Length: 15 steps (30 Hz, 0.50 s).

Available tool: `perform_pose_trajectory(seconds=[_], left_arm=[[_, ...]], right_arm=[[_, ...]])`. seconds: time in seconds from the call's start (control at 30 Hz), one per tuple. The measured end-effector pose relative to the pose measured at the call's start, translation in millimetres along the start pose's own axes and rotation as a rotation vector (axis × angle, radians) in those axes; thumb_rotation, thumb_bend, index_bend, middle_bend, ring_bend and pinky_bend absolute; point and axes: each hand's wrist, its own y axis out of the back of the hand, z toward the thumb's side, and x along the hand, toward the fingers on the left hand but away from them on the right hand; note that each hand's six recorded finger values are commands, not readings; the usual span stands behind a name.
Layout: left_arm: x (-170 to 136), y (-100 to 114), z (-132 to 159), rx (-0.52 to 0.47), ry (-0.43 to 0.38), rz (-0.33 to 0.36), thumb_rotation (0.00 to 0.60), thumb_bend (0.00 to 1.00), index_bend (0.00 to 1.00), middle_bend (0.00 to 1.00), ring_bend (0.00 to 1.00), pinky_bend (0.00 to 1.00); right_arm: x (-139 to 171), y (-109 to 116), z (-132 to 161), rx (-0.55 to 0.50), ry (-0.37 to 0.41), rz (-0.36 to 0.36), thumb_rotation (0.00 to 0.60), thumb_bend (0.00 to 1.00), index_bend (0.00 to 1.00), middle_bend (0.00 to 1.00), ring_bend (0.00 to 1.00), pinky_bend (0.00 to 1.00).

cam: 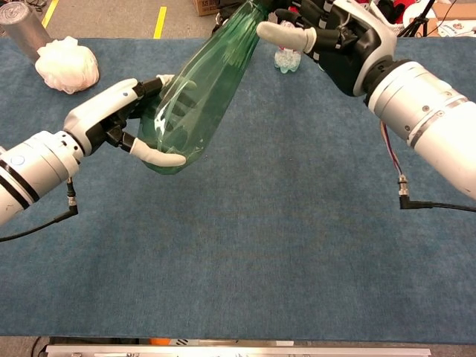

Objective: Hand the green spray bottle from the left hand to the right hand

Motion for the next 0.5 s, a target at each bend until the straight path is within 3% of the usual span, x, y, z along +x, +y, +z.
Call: perform_pose_trajectory(seconds=[0.5], left_arm=[[3.4,-3.9,3.0,-0.021,-0.003,-0.012,0.600,0.20,0.35,0.29,0.24,0.53]], right_arm=[[-20.3,-24.8,-1.6,-0.071,-0.016,0.005,0.600,0.02,0.05,0.09,0.00,0.03]])
